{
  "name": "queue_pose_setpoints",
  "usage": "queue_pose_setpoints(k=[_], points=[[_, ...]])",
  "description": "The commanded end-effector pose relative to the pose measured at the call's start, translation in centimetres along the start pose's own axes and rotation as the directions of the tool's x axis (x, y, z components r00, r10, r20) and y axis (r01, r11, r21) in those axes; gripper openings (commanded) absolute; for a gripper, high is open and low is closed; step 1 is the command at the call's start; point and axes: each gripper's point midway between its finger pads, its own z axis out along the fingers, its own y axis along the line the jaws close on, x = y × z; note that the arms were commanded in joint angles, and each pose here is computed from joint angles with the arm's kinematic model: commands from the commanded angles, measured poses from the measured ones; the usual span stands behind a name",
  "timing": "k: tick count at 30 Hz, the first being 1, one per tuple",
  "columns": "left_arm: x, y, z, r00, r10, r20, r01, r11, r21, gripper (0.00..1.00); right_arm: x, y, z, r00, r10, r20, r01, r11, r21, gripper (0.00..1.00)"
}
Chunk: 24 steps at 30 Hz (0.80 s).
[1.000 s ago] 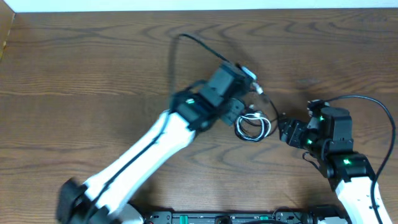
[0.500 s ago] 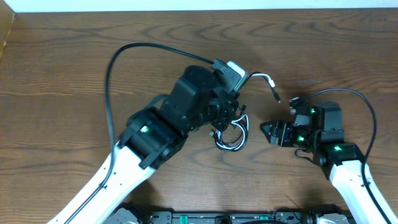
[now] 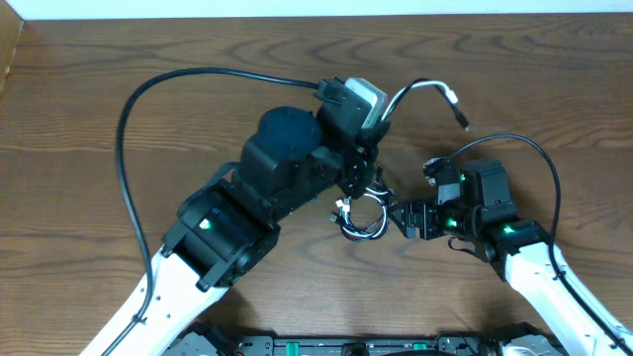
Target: Untangle cables
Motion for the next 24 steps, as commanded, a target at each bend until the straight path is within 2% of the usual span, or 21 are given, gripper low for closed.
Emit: queue_pose_setpoints(k=[1,8,13,16,19,24], points=[[-2.1,-0.8,-1.7,0.996,-0.038,0.077,0.036,0.999,0.029,0.07,-1.1,0.4,0.4,0.999,-0.046,0.024,0.046,0.999,-0.001,0.89],[-2.9,-1.2,-2.5,0.989,-0.099,0.108,0.093,0.994,0.053,0.08,-3.5,1.1,0.6,0.99,-0.08,0.118,0.085,0.996,-0.031,0.92],[-3.8,-3.8,-2.9,0.988,-0.091,0.124,0.066,0.978,0.197,0.08,-4.3,2.9,0.5,0.983,-0.102,0.15,0.121,0.985,-0.121,0.88],[-4.2,-4.3,-3.0,0.986,-0.098,0.136,0.065,0.972,0.228,0.08,-4.2,3.1,0.6,0.983,-0.11,0.147,0.129,0.983,-0.131,0.87],[-4.2,-3.7,-2.7,0.985,-0.099,0.139,0.071,0.978,0.197,0.07,-4.0,3.3,0.7,0.982,-0.122,0.142,0.14,0.982,-0.13,0.85],[-3.0,0.0,-1.0,0.992,-0.041,0.117,0.043,0.999,-0.008,0.08,-3.1,3.1,1.0,0.988,-0.112,0.105,0.124,0.985,-0.118,0.82]])
